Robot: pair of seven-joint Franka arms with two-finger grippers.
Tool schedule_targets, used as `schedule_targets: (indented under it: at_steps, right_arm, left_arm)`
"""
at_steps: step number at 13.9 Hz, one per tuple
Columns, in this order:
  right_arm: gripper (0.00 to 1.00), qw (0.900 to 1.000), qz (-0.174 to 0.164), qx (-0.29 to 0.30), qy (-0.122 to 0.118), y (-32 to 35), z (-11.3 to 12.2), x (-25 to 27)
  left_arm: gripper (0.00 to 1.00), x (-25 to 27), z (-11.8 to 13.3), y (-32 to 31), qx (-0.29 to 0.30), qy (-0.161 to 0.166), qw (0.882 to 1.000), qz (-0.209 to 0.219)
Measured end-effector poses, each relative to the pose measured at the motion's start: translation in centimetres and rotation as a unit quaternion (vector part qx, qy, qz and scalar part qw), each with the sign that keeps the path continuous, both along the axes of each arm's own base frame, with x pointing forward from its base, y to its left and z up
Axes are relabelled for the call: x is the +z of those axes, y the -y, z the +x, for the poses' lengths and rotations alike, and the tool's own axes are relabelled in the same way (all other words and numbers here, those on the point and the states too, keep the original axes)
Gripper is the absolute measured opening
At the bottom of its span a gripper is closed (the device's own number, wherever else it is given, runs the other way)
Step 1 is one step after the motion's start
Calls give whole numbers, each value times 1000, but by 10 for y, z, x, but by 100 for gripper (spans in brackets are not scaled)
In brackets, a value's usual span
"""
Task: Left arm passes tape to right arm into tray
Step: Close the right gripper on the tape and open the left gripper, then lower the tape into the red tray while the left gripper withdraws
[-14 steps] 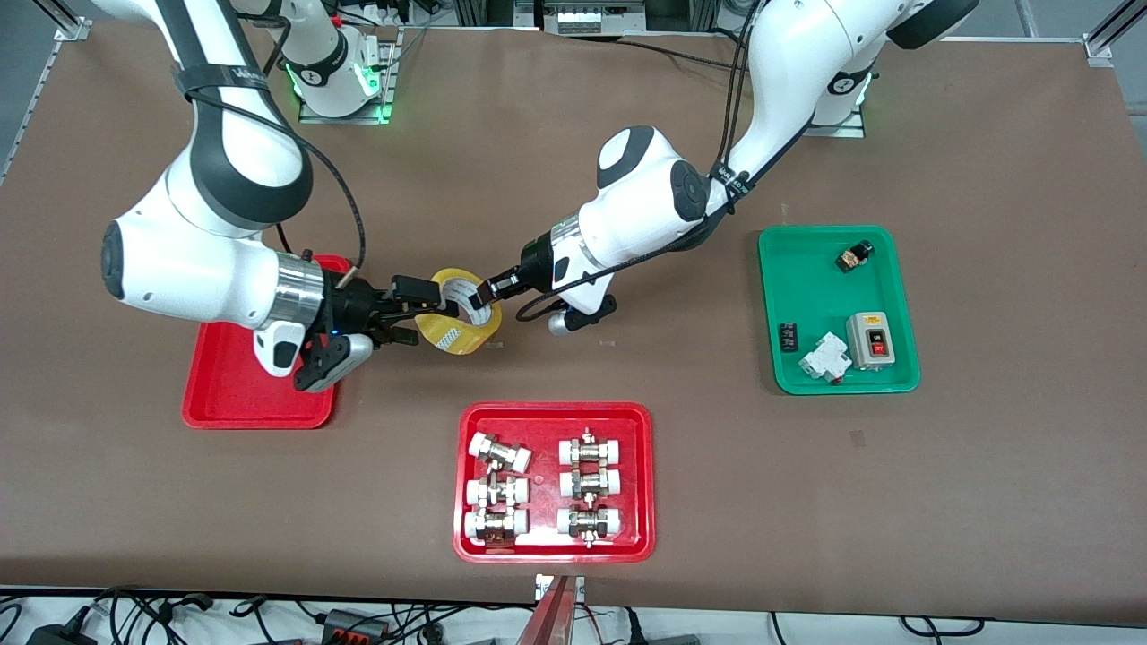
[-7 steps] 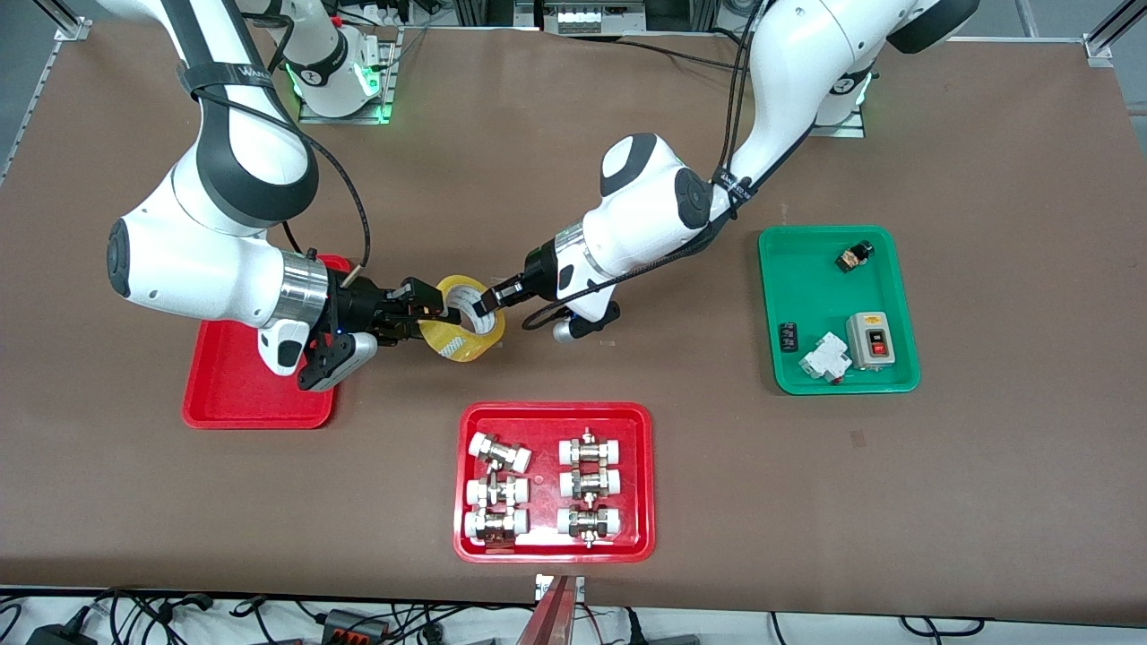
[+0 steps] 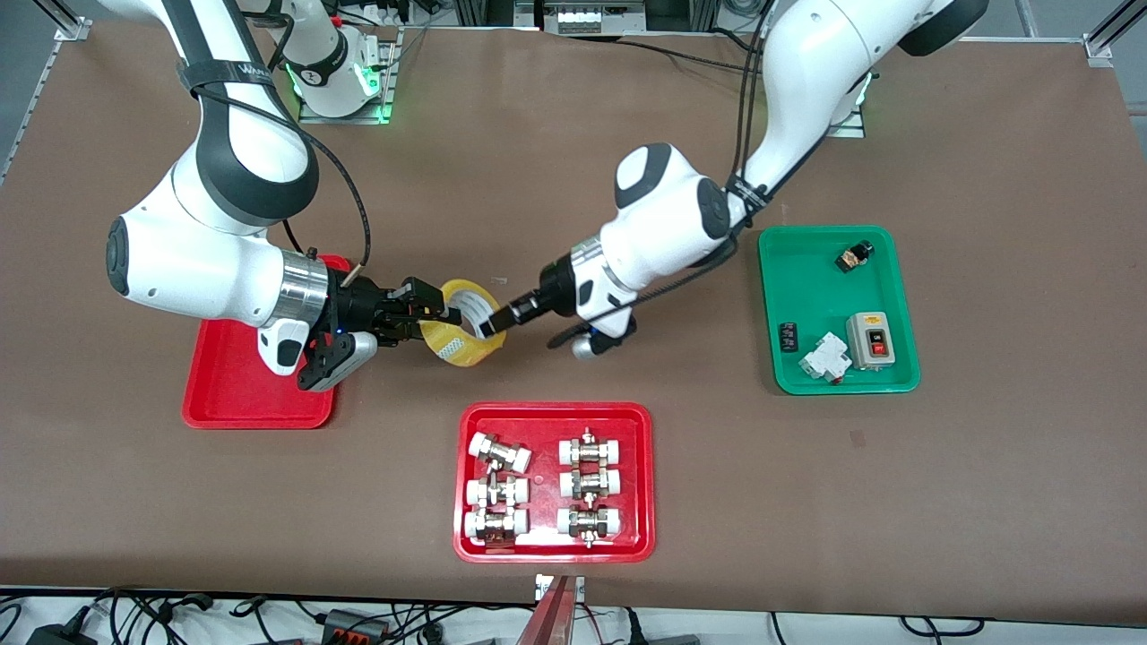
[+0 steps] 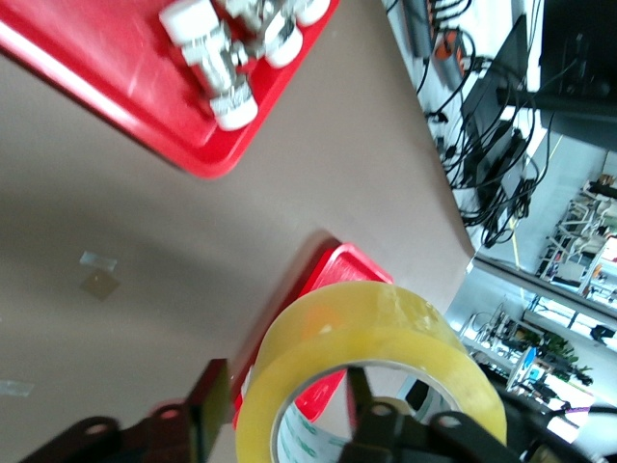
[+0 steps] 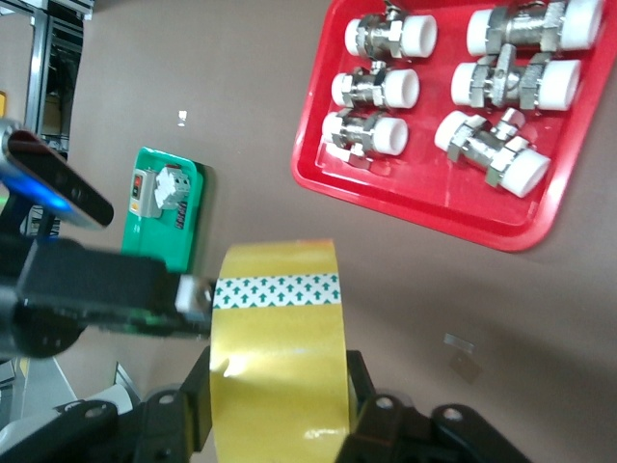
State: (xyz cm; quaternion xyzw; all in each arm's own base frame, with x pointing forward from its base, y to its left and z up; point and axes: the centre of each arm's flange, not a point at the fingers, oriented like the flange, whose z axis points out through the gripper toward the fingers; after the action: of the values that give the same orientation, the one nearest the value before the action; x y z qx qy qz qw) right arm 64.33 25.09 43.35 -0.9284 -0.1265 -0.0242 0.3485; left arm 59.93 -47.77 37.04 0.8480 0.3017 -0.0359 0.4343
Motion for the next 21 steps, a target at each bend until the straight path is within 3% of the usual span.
schedule_targets:
  at_steps: [2,4,6,9,12,16,18,21]
  right_arm:
    - [55,1000,1,-2,7,-5,1,3]
    - [55,1000,-2,-15,1,12,6,3]
    - [55,999,-4,-28,-16,46,13,0]
    - [55,999,3,-12,-50,120,17,-12]
    - [55,997,35,41,-51,233,13,-62]
    - [55,993,68,91,-34,346,-12,-159]
    - [55,990,84,114,-24,376,-26,-203]
    - [54,986,83,139,-29,391,-38,-243]
  left_arm:
    - [85,2,16,-21,17,4,1000,0]
    - [100,4,54,-81,58,6,998,6]
    - [100,10,77,-135,54,-19,998,21]
    - [100,31,77,-202,-24,-107,992,58]
    - [100,32,82,-317,-63,-150,980,117]
    - [100,41,76,-361,-111,-114,951,263]
    - [100,58,75,-379,-144,-79,942,293]
    - [100,110,66,-460,-191,-55,930,308]
